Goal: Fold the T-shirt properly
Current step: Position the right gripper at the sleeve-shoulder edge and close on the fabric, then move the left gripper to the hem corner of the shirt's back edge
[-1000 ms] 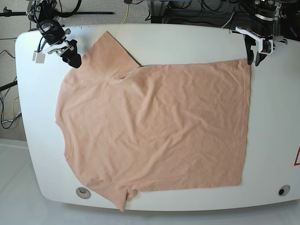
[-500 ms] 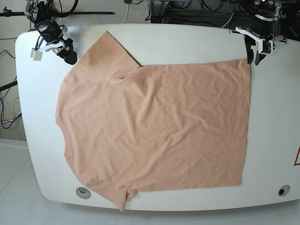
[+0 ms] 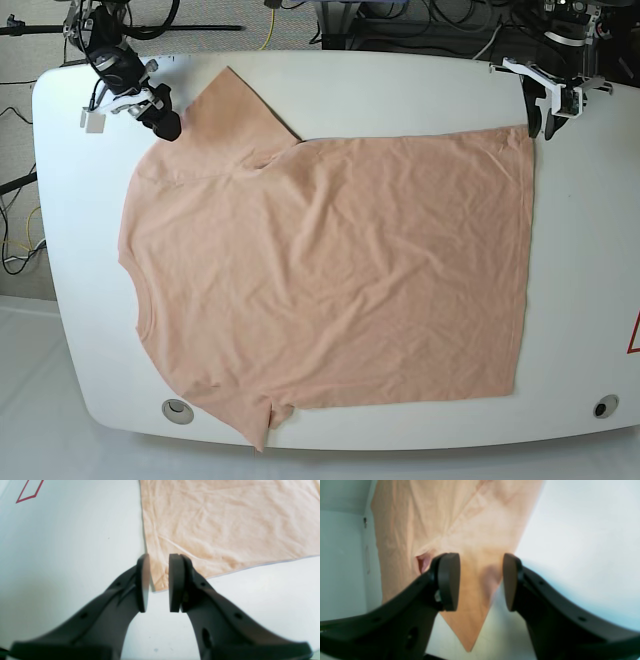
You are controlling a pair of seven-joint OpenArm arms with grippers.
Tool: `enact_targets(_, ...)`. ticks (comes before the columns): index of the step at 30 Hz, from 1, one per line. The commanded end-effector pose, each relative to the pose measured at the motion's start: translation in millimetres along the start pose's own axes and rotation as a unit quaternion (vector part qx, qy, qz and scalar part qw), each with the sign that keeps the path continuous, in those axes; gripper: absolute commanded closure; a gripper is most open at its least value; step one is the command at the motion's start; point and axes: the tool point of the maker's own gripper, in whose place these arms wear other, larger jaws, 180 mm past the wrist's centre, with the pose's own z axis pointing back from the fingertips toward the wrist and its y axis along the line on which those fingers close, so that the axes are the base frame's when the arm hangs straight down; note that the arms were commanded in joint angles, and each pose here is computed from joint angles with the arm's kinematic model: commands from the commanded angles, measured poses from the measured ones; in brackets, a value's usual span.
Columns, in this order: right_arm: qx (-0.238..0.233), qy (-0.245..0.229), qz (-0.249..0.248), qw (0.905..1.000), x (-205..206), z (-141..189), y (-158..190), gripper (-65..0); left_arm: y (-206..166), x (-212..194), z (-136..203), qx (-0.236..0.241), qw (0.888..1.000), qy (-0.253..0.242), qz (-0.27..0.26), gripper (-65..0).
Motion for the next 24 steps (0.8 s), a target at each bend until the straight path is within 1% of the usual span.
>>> enact_targets(1,0.014,-0.012,0.008,0.9998,7.8,0.1,7.4,-27.4,4.1,11.4,2.7,0.004,1.000,-0.021,-0.005,-11.8)
enact_targets(7,0.020,0.002,0.009,0.9998,-0.6,-3.8,10.3,-27.2,3.4,9.8,2.7,0.004,1.000,-0.019,-0.003,-11.8)
enact_targets(9,0.009,0.006,0.005,0.9999,-3.6,-2.2,4.0,-27.2,2.2,9.1,2.3,0.001,1.000,-0.020,-0.003,-12.0)
enact_targets(17,0.008,0.009,0.005,0.9999,-5.0,-2.6,3.2,-27.1,4.2,7.7,2.4,0.004,1.000,-0.016,0.000,-12.4)
enact_targets(24,0.009,0.008,0.003,0.9999,-3.2,-1.8,4.8,-27.3,22.1,3.6,4.1,0.025,0.999,-0.004,0.037,-13.4)
